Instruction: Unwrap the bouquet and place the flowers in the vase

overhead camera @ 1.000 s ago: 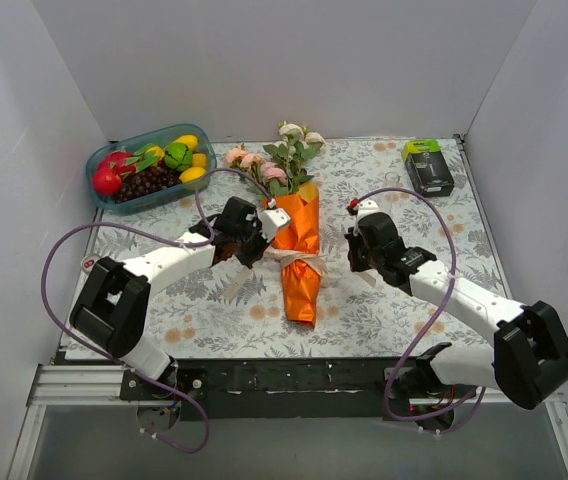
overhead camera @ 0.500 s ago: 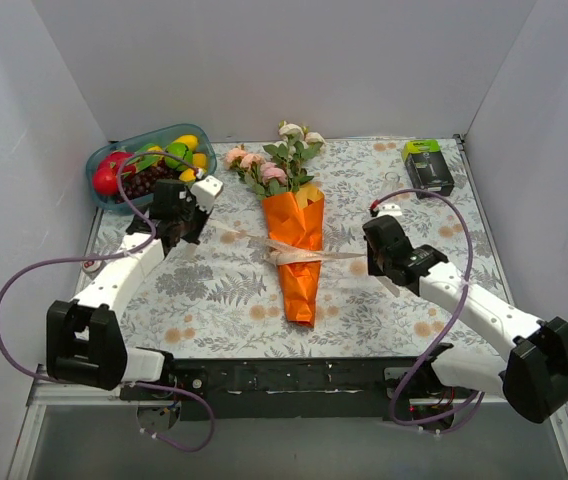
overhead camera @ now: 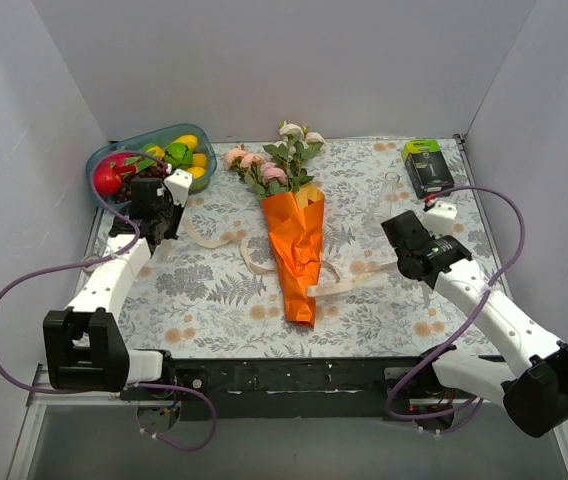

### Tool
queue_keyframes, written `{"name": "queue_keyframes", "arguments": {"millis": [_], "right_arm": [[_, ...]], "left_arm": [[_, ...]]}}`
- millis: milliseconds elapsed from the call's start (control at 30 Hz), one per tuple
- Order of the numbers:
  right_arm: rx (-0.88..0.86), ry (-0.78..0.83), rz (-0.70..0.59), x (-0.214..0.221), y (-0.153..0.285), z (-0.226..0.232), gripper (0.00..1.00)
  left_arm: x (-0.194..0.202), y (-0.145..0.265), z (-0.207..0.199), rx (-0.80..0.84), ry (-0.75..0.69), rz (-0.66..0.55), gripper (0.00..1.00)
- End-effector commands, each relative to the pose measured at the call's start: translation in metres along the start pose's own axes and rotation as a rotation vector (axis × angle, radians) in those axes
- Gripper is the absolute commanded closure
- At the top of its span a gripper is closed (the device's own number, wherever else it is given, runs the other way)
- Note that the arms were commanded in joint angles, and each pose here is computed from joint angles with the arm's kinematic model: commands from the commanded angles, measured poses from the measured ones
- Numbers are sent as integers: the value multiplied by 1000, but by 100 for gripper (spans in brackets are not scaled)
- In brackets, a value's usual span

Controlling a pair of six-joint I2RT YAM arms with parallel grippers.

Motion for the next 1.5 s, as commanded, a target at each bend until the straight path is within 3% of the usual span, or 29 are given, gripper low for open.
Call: {"name": "queue_keyframes", "arguments": {"millis": [0, 133, 167, 200, 233, 333, 433, 567, 633, 667, 700, 767, 1000, 1200, 1467], "right_arm": [[162, -163, -104, -28, 4, -46, 99], [229, -225, -113, -37, 0, -70, 91], [225, -228, -113, -39, -1, -70, 86], [228, -231, -112, -40, -3, -72, 72], [219, -220, -109, -40, -2, -73, 64], [170, -219, -136, -50, 1, -67, 39], [76, -214, -151, -67, 7, -51, 29], [-61, -153, -151, -87, 23, -18, 23], [-160, -54, -174, -85, 39, 18, 13], [-196, -28, -193, -89, 52, 33, 13], [-266, 39, -199, -79, 71, 57, 12], [-240, 133, -194, -62, 77, 78, 12], [-423, 412, -182, 20, 124, 176, 17], [-400, 703, -237, 101, 135, 230, 17], [-479, 727, -239, 126, 129, 283, 27]], "left_arm": [[-9, 9, 36, -167, 85, -17, 100], [-10, 10, 43, -185, 123, -13, 100], [-10, 11, 41, -177, 125, -11, 100], [-18, 13, 40, -152, 125, -38, 94], [-21, 15, 40, -143, 126, -46, 64], [-43, 27, 44, -113, 142, -91, 18], [-67, 42, 41, -33, 154, -141, 2], [-92, 53, 41, 24, 182, -200, 2], [-96, 54, 39, 47, 194, -208, 2], [-100, 56, 36, 67, 205, -222, 2], [-101, 56, 35, 75, 209, -224, 2], [-101, 57, 33, 82, 223, -225, 2], [-102, 64, 34, 68, 246, -236, 2], [-96, 63, 30, 69, 259, -222, 2], [-83, 60, 25, 58, 271, -200, 2]]}}
Point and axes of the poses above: each gripper's point midway between its finger pads, its own y axis back along the fingers, its own z axis along the line the jaws close on, x = y × z, the point moved 1 cm from there along y, back along the fingers, and after that the axes turned 14 degrees about -y, right-handed, at the moved point
